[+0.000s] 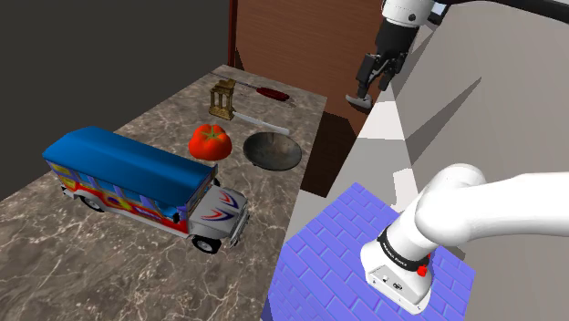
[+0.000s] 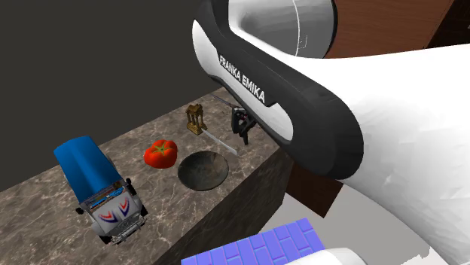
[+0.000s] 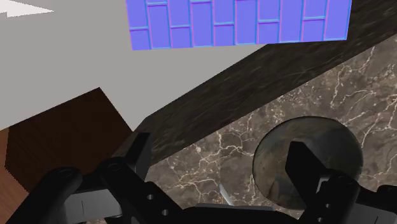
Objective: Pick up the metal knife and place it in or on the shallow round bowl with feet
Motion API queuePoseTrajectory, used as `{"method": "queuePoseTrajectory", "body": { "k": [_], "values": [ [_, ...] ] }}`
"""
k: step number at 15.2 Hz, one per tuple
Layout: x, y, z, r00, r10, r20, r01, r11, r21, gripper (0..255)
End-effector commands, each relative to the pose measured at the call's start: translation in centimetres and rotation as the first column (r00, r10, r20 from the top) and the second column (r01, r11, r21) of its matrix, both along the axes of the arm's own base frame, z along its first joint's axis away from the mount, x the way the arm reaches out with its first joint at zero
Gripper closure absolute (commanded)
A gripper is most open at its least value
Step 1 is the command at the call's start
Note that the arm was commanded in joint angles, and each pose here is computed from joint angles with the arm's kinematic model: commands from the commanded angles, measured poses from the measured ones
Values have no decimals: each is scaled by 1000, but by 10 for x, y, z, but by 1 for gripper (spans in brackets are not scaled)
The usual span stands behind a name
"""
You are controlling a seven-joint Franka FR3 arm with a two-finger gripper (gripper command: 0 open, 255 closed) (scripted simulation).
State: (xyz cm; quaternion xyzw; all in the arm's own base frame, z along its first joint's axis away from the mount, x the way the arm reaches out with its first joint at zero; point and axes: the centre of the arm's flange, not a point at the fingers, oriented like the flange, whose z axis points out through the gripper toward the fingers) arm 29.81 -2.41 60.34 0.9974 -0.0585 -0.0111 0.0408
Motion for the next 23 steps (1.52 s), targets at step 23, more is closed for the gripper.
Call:
{"method": "queuePoseTrajectory", "body": {
  "k": [23],
  "values": [
    [235, 3, -168, 899, 438, -17, -437, 897, 66, 0]
  ]
}}
